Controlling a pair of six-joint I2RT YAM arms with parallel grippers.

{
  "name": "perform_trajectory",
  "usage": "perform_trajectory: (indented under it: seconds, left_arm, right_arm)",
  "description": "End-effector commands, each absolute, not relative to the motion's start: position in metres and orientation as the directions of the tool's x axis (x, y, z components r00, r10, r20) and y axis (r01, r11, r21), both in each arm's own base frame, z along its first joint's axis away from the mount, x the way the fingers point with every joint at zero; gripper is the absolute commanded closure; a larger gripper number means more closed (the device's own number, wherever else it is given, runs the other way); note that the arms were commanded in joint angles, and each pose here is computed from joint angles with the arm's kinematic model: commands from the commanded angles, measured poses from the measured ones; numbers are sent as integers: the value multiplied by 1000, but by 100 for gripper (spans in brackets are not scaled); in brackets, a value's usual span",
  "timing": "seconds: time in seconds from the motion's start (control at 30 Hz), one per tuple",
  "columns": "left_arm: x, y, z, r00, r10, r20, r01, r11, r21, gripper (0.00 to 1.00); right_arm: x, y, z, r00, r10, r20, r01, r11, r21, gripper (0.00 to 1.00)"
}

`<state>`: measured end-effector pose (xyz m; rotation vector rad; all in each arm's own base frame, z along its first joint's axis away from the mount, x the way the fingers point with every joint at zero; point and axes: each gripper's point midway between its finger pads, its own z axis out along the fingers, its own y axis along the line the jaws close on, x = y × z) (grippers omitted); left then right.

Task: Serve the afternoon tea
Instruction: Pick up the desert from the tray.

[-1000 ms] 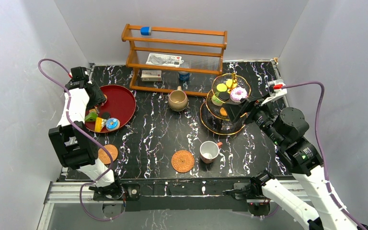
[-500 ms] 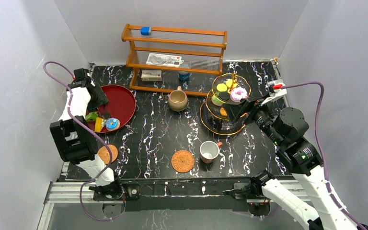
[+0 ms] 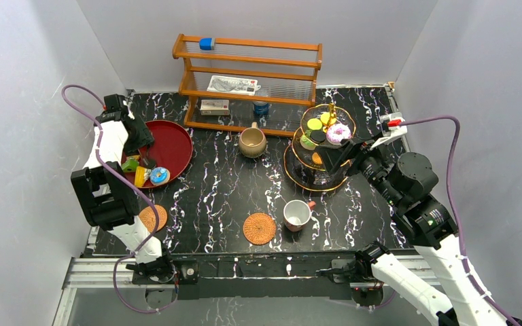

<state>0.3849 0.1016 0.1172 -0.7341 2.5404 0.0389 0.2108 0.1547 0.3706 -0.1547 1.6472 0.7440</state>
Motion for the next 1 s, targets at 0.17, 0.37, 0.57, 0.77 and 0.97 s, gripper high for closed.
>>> perform_trajectory:
  seconds: [0.17,0.37,0.57,0.77,0.97]
  left_arm:
    - [395,104,134,-725,-485,-489,-495,861,-119,45]
    - [397,109,131,-727,-479,-493,-500,860,-98,50]
    - [401,106,138,-722,-479,-499,-490,863,-120,57]
    - [398,96,159,-716,-472,-514,-472,870,-141,62]
    - [393,71,170,-729,-461,-506,-435,883,-177,64]
  right_arm:
    - [215,156,387,-171,331,-928,-515,773,371,1]
    - [214,155,387,-168,333,-928,-513,774,371,1]
    - [213,154,387,-166,331,-929,-511,776,369,1]
    - [214,151,385,-164,331,-929,-500,784,367,1]
    - [216,145,385,-154,312,-938,-471,811,347,1]
